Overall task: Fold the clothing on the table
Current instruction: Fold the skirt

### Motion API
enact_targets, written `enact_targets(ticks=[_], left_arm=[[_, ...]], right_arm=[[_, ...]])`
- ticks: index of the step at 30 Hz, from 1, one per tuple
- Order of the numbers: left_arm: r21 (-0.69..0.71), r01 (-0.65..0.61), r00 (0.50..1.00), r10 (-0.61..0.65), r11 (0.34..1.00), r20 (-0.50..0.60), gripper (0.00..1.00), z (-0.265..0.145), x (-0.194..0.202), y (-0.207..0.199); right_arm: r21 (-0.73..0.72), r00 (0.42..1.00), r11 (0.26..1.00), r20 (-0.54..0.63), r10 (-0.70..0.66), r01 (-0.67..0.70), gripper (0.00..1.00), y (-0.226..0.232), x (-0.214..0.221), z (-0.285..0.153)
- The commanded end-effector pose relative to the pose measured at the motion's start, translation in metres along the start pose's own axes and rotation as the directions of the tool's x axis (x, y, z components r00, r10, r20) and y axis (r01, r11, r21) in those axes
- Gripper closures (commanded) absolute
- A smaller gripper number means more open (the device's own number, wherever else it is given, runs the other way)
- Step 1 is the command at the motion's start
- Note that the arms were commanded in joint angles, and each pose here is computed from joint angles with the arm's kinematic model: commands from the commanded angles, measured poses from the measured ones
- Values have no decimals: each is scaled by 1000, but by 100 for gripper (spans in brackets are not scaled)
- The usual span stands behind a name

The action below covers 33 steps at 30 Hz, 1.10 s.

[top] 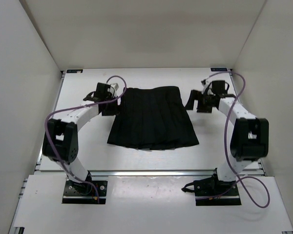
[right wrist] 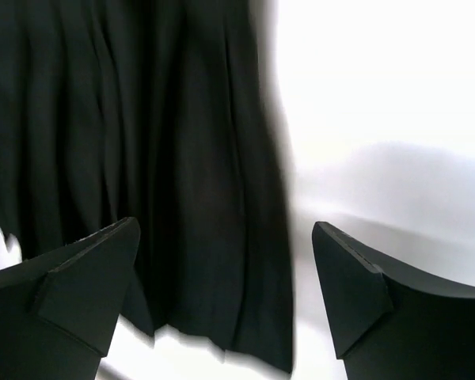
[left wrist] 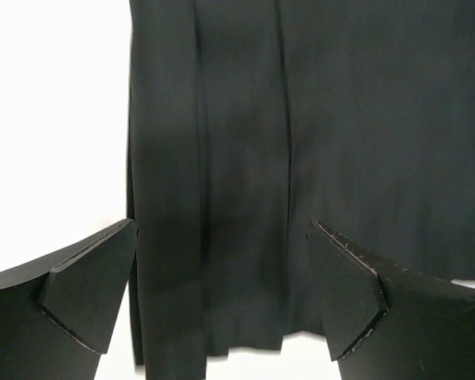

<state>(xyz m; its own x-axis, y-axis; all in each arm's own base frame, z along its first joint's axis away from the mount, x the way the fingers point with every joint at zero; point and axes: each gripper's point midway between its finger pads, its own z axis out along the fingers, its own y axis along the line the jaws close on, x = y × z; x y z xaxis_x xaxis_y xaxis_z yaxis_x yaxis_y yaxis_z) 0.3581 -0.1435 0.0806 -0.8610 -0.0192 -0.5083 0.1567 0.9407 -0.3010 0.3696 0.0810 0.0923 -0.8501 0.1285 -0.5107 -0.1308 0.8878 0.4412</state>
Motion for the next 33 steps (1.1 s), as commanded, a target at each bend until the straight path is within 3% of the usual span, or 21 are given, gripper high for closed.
enact_targets(ticks=[1, 6, 9, 17, 23, 28, 29, 33], left_arm=[[81, 42, 985, -55, 996, 166, 1, 20, -65, -8], [83, 132, 962, -148, 988, 228, 2, 67, -101, -1], [107, 194, 945, -215, 975, 245, 4, 85, -113, 4], [138, 242, 858, -278, 960, 433, 4, 91, -157, 16], [61, 220, 872, -224, 974, 436, 4, 120, -180, 18], [-8, 226, 905, -208, 974, 371, 5, 136, -184, 19], [-15, 235, 896, -210, 972, 390, 6, 131, -200, 16], [-51, 245, 921, -216, 968, 325, 11, 139, -193, 18]], right_arm=[[-84, 990, 994, 135, -51, 63, 13, 5, -72, 23], [-1, 993, 997, 89, -79, 80, 13, -9, -99, 91], [22, 991, 995, 86, -99, 98, 12, -7, -127, 107], [54, 987, 990, 87, -132, 127, 12, -15, -156, 142], [37, 993, 997, 93, -73, 69, 13, -23, -154, 158], [42, 996, 997, 60, -64, 61, 14, -21, -149, 169], [48, 997, 997, 54, -57, 54, 13, -22, -147, 173], [27, 996, 999, 86, -37, 35, 15, -17, -158, 176]])
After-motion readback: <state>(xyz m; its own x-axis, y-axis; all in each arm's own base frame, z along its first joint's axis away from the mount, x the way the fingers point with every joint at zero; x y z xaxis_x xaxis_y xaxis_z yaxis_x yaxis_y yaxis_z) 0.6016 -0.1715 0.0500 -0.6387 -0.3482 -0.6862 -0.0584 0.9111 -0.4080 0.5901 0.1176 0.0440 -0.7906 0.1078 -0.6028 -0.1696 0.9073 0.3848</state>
